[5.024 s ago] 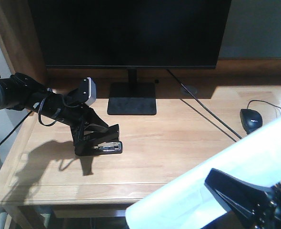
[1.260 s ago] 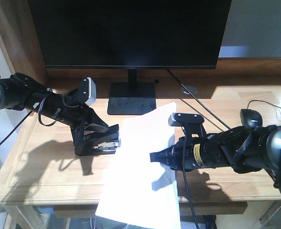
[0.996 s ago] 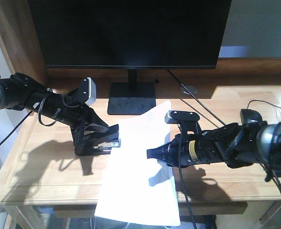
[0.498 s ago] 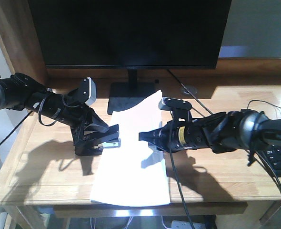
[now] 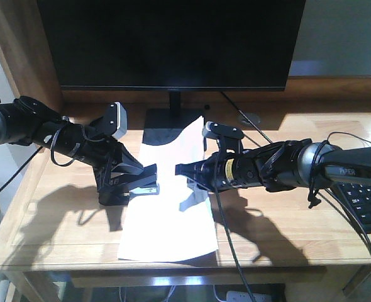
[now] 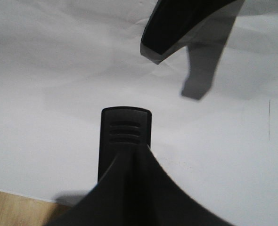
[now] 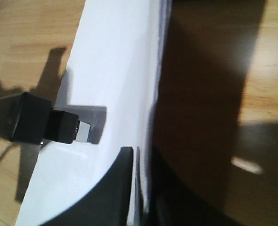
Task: Grab stapler and paper to desk for stapling
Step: 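Slide the paper with the right gripper toward the stapler, then release the paper and withdraw the right gripper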
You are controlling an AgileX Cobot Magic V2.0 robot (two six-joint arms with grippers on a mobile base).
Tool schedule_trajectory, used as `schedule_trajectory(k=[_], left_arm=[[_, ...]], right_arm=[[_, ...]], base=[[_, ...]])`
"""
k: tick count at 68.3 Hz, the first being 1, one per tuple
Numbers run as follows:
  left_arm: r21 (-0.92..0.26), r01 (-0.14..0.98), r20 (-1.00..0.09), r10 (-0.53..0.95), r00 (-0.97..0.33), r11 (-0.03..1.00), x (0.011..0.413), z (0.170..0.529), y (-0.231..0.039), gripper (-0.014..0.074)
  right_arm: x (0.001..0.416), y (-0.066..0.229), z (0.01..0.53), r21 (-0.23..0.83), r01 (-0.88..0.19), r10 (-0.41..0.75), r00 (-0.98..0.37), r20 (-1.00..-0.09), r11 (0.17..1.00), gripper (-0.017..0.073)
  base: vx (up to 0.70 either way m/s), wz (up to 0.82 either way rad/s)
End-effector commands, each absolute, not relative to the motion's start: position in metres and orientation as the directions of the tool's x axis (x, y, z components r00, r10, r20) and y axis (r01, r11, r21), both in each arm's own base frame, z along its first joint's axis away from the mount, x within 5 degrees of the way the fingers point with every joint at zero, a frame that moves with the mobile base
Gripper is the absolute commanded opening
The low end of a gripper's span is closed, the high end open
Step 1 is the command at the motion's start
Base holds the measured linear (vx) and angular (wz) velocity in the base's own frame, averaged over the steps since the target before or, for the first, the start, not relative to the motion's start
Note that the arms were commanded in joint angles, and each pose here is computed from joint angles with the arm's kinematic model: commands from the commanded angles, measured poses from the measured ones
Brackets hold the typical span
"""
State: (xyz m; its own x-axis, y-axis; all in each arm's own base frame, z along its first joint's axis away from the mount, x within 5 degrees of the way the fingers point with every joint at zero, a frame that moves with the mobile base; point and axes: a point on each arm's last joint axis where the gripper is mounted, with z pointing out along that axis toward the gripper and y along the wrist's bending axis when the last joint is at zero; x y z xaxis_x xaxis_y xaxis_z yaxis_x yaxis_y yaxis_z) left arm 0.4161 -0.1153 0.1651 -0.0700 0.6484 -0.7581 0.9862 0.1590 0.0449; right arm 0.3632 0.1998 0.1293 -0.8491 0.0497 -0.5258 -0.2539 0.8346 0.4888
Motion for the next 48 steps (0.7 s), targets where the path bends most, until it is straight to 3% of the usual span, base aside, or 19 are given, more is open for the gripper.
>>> schedule_trajectory(k=[1,15,28,36,48], left_arm=[[0.098,0.979,-0.801,0.598,-0.029,0.178,0.416,0.201,-0.119,-0.0006],[0.098,0.979,-0.801,0.598,-0.029,0.178,0.416,0.201,-0.119,-0.0006],[0.098,0.979,-0.801,0.598,-0.029,0.178,0.416,0.201,-0.119,-0.0006],[0.098,0.979,-0.801,0.598,-0.029,0.178,0.416,0.201,-0.119,-0.0006],[0.098,0.979,-0.801,0.598,-0.029,0.178,0.416,0.201,-0.119,-0.0006]], right_arm=[[0.368,0.202,0.157,0.511,-0.284,0.077,-0.815,-0.575,0.811,0.0143],[0.368,0.200,0.160,0.497,-0.275,0.085,-0.805,-0.587,0.823,0.0373],[0.370,0.193,0.180,0.396,-0.318,0.037,-0.738,-0.674,0.861,0.0528],[0.367,0.190,0.197,0.329,-0.382,-0.026,-0.686,-0.727,0.864,0.0579],[0.367,0.178,0.224,0.278,-0.374,-0.012,-0.614,-0.789,0.885,0.0593]], base=[[0.00,0.00],[0.00,0.00],[0.00,0.00],[0.00,0.00],[0.00,0.00]])
